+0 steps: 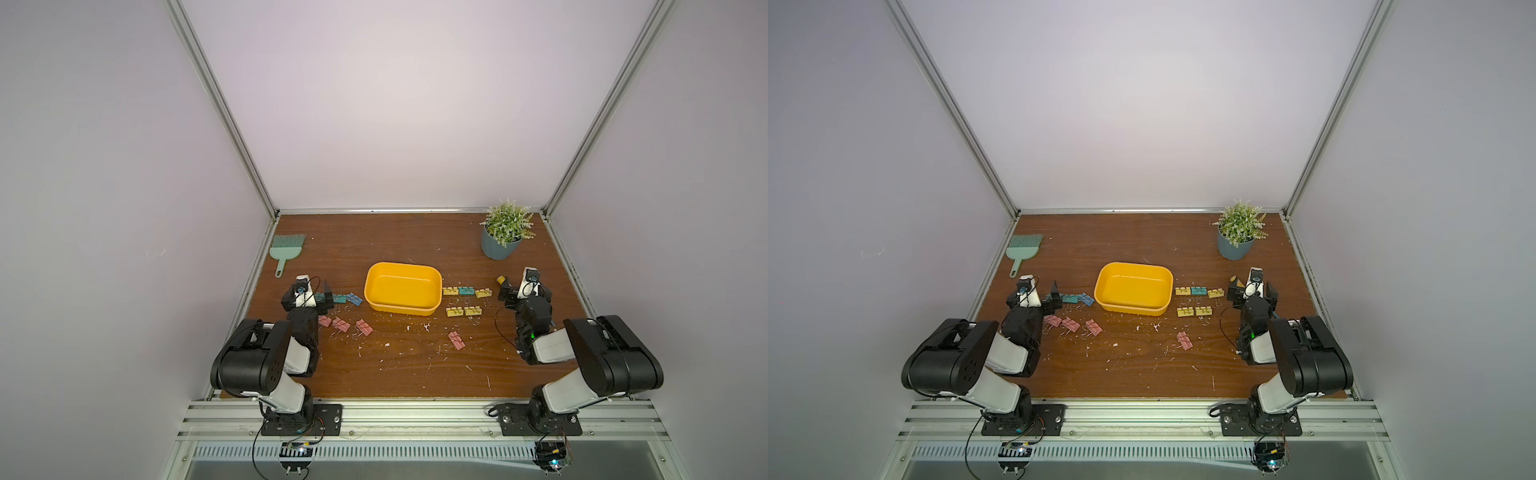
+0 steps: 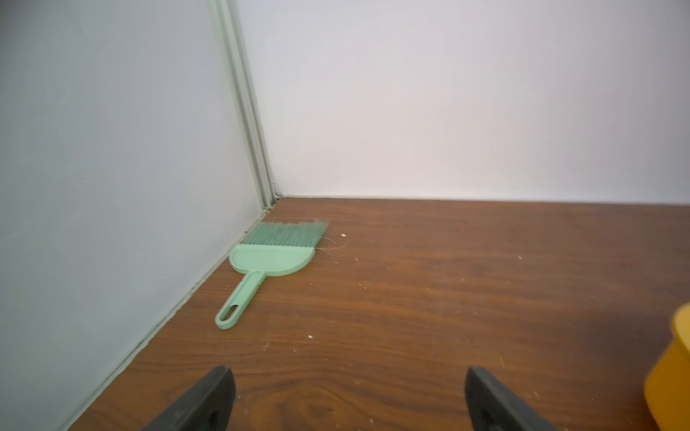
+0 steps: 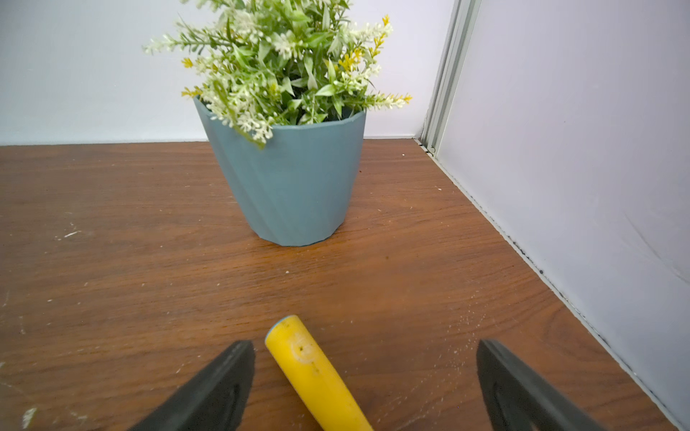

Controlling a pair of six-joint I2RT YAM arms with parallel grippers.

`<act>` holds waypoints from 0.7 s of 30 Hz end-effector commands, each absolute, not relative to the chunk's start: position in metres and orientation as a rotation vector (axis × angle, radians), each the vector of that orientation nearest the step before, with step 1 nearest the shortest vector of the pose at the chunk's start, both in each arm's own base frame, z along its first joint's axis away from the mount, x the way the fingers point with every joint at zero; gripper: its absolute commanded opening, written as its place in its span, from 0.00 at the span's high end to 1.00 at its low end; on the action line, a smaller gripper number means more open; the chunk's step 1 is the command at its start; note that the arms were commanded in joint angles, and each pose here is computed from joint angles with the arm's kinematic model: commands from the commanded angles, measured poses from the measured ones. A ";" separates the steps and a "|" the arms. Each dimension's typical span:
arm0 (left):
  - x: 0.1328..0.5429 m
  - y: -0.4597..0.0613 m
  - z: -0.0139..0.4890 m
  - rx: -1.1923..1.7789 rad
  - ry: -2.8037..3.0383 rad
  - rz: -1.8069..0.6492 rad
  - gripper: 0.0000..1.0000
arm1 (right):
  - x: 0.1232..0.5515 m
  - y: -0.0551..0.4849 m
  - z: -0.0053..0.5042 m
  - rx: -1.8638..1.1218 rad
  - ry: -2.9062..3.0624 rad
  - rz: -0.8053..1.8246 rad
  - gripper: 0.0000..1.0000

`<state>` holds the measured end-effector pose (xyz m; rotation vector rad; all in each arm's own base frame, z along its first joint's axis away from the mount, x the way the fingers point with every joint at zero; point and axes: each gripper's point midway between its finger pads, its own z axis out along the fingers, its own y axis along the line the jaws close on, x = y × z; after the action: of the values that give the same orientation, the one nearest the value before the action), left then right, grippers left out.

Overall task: Take out the binder clips from the storage box
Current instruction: Reset both arms

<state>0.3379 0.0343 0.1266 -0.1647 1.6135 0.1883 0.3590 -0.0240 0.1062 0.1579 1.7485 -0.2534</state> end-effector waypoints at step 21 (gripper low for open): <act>0.364 0.030 0.129 -0.129 1.645 0.150 0.01 | 0.365 -0.022 0.126 0.172 1.681 -0.227 0.01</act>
<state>0.3627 0.0245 0.1269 -0.1062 1.6532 0.1365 0.3589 -0.0240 0.1061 0.1581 1.7488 -0.2532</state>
